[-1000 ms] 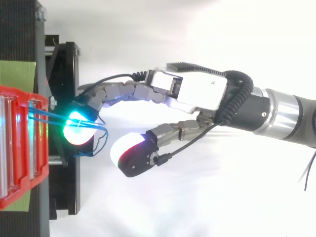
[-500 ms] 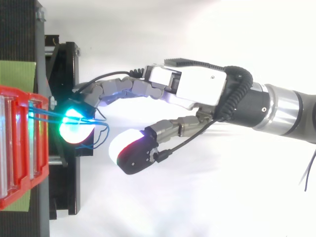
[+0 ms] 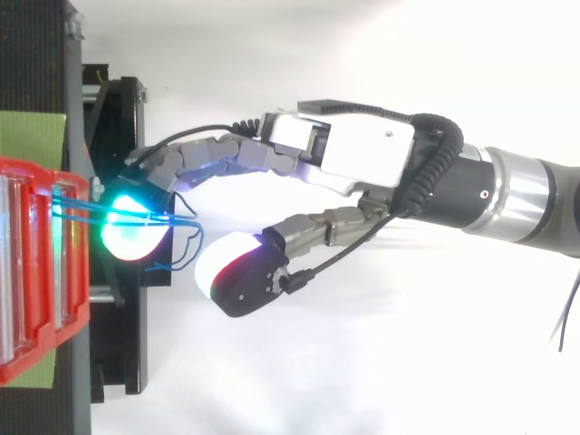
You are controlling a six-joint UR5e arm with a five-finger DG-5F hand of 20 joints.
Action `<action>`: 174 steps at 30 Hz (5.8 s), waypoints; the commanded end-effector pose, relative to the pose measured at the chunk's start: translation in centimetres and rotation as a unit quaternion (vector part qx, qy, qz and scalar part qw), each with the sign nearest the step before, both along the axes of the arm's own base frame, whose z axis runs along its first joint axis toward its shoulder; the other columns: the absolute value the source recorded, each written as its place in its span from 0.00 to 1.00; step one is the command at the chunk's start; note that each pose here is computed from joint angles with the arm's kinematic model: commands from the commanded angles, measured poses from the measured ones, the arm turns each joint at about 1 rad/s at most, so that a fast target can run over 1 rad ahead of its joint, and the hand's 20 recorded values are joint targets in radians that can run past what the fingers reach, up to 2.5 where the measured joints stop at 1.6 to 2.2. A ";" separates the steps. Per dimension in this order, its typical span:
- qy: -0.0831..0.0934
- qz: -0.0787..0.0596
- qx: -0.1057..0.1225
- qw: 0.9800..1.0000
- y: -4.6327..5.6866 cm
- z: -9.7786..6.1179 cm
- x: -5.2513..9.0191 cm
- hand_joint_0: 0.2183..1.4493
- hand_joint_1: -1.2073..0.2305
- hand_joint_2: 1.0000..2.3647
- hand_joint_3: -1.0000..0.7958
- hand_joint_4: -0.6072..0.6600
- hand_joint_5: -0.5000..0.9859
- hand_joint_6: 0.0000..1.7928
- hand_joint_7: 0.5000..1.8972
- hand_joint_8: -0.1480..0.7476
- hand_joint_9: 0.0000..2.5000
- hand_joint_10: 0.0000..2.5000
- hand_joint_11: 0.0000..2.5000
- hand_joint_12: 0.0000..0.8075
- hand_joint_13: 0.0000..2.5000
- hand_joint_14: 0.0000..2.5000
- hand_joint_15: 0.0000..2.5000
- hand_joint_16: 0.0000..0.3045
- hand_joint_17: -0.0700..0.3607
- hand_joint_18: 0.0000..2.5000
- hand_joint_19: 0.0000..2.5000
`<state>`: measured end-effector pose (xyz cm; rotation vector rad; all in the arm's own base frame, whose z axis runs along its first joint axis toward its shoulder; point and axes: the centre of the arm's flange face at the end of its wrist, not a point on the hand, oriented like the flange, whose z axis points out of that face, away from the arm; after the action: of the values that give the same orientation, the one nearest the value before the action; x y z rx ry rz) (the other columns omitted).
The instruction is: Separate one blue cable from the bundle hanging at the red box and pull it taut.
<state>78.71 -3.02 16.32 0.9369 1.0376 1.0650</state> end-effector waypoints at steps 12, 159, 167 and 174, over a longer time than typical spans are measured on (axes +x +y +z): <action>0.017 -0.004 -0.002 1.000 -1.1 -0.1 -0.1 0.27 0.51 0.00 0.28 0.68 0.20 0.28 0.24 0.47 0.17 0.00 0.09 0.42 0.11 0.00 0.05 0.16 0.42 0.15 0.21; 0.156 0.004 -0.062 0.986 -3.0 11.9 -5.0 0.33 0.40 0.02 0.43 0.59 0.20 0.49 0.36 0.53 0.36 0.01 0.33 0.42 0.28 0.01 0.15 0.15 0.41 0.27 0.24; 0.161 0.002 -0.062 0.985 -3.1 12.0 -5.2 0.35 0.35 0.02 0.44 0.56 0.20 0.51 0.36 0.53 0.36 0.01 0.34 0.42 0.28 0.01 0.15 0.15 0.41 0.27 0.24; 0.158 0.000 -0.062 0.985 -3.3 12.5 -5.3 0.41 0.32 0.01 0.32 0.54 0.19 0.51 0.34 0.52 0.35 0.01 0.34 0.41 0.27 0.01 0.15 0.15 0.41 0.27 0.23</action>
<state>73.46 -6.23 28.56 1.0256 1.3524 0.8568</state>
